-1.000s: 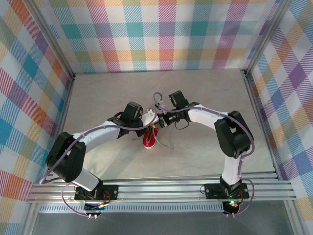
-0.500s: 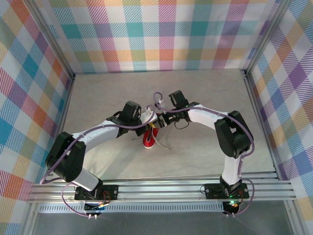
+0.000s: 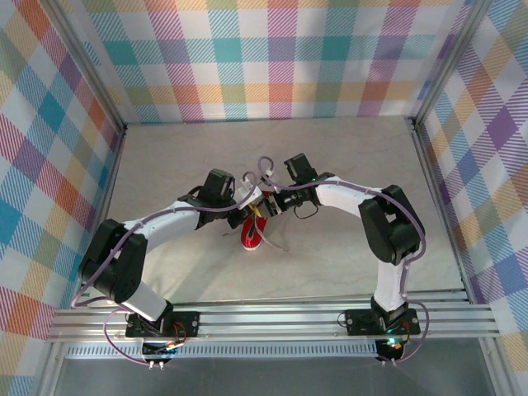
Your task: Tie the shoes
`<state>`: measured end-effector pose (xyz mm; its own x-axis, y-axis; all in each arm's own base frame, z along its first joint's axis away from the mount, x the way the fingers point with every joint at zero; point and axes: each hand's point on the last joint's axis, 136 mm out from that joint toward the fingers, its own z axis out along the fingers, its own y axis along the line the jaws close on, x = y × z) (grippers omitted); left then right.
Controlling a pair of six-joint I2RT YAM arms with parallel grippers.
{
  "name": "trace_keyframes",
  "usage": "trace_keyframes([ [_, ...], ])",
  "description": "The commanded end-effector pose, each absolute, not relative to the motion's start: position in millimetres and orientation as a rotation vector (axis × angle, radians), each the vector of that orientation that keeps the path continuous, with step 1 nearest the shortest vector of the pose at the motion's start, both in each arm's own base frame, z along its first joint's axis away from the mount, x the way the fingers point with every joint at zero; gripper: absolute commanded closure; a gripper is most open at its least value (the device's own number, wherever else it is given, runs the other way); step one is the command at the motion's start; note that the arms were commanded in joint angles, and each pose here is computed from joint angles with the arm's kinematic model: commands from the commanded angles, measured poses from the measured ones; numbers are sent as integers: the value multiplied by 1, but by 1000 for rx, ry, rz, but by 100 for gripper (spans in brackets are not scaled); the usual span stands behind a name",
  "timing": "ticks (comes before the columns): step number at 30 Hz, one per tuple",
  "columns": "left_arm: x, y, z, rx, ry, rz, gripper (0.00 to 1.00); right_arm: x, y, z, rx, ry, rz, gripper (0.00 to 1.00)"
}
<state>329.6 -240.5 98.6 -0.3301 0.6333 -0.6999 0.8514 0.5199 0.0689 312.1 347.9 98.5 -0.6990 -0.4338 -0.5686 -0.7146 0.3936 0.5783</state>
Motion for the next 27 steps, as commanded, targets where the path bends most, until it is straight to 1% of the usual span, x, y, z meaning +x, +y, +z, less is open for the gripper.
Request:
trace_keyframes([
  [1,338,-250,115,1160,2026,-489,100,312,355,97,-1026,2298,1247,60],
  [9,336,-253,115,1148,2029,-525,100,315,357,96,-1011,2285,1253,60],
  [12,337,-253,117,1137,2027,-534,100,315,357,97,-1010,2277,1253,67],
  [14,338,-252,117,1123,2029,-549,100,315,354,98,-1005,2267,1241,67],
  [18,338,-251,119,1108,2037,-587,100,315,348,102,-988,2244,1245,59],
  [25,337,-250,118,1108,2058,-623,100,315,343,108,-956,2190,1294,51],
  [27,337,-250,117,1108,2067,-630,100,315,344,111,-951,2177,1310,50],
])
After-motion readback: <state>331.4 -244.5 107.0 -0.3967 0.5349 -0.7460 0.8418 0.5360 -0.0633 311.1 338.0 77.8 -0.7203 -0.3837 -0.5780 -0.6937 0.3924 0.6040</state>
